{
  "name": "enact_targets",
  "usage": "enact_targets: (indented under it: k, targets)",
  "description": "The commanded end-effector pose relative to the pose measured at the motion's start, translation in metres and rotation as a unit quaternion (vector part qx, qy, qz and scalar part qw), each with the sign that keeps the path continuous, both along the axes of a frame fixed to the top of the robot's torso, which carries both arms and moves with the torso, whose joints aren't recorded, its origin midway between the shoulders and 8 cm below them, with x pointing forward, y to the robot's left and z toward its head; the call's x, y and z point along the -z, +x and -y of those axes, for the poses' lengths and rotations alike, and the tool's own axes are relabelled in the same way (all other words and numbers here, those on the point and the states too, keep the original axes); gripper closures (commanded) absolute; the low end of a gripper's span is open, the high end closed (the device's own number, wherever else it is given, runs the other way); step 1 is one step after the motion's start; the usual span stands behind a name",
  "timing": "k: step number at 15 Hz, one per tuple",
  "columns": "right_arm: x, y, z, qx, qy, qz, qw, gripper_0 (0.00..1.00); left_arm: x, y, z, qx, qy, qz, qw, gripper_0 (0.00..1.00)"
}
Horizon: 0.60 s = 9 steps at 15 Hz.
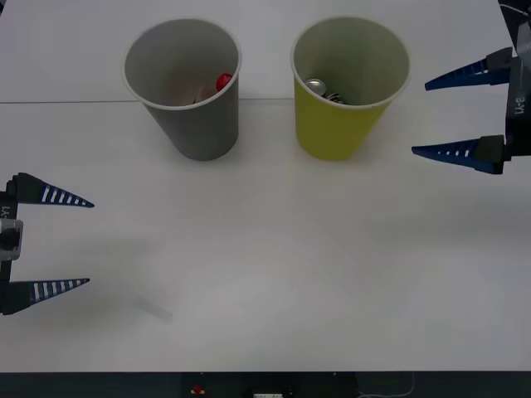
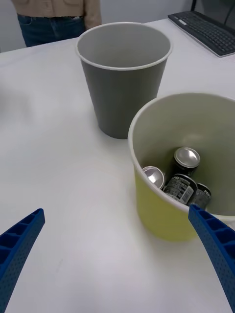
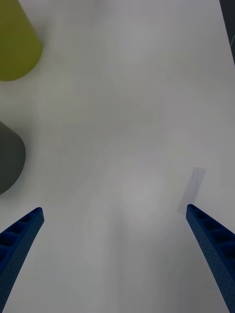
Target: Put the can into the green bin and the plastic bottle into the gray bin
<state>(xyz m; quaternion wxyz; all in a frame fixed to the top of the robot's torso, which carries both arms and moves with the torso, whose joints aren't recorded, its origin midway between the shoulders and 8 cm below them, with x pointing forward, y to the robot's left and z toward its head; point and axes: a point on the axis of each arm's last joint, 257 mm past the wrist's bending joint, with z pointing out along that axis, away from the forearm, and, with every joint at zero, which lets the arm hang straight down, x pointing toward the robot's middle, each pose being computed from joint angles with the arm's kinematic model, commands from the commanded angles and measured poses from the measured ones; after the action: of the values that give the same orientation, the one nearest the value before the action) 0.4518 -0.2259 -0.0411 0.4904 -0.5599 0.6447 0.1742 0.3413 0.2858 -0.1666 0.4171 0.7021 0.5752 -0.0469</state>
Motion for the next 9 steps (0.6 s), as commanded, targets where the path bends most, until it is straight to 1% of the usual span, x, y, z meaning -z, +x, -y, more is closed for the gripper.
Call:
enact_targets:
  k: [1,3,7,9]
  targets:
    - [0.017,-0.019,0.012,-0.012,-0.017,0.01,0.9997,0.0,0.0,0.0,0.0,0.0,0.0,0.0,1.0,0.0]
    - [0.026,-0.032,0.017,-0.02,-0.018,0.015,0.9995,0.0,0.0,0.0,0.0,0.0,0.0,0.0,1.0,0.0]
    - [0.049,-0.058,0.03,-0.041,-0.01,0.025,0.9988,0.0,0.0,0.0,0.0,0.0,0.0,0.0,1.0,0.0]
    - [0.058,-0.069,0.036,-0.052,-0.009,0.036,0.998,0.0,0.0,0.0,0.0,0.0,0.0,0.0,1.0,0.0]
